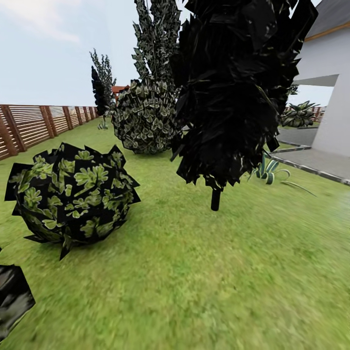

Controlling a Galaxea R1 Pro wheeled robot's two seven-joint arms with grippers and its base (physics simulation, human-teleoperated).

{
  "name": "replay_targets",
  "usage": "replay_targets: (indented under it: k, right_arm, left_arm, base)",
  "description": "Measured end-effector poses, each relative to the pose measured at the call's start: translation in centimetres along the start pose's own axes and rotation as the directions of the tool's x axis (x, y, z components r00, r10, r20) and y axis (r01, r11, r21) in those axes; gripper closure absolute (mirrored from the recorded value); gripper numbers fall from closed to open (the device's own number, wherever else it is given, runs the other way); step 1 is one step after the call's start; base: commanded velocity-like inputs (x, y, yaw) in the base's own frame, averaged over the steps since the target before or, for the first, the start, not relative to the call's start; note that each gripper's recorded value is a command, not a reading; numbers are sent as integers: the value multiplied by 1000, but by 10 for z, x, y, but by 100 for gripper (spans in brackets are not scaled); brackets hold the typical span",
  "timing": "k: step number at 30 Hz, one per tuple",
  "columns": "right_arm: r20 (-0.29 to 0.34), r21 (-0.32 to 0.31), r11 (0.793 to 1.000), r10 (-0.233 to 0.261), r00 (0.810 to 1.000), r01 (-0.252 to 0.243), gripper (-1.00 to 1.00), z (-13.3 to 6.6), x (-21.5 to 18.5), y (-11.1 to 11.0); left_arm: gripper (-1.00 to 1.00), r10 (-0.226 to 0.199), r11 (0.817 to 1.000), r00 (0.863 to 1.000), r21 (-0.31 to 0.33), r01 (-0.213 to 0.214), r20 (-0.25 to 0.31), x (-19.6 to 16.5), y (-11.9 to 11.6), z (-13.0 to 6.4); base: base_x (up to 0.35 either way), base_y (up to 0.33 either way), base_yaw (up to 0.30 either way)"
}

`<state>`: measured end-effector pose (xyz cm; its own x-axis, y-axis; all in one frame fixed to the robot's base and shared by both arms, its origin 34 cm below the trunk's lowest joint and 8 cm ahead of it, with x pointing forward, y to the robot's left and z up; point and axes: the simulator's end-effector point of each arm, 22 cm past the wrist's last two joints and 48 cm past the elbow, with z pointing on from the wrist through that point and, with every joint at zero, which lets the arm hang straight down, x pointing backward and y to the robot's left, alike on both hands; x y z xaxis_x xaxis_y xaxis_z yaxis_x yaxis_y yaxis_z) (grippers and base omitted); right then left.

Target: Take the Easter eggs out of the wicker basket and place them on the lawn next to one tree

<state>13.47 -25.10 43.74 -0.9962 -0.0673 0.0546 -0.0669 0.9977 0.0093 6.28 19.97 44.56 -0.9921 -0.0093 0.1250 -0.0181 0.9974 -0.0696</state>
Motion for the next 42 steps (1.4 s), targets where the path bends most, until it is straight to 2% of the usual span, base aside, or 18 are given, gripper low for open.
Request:
replay_targets:
  k: [42]
  right_arm:
    - [-14,-3,1000,0,1000,0,-100,0,5,1]
  left_arm:
    - [-100,0,1000,1000,0,0,-14,5,0,0]
  base:
    - [327,0,-284]
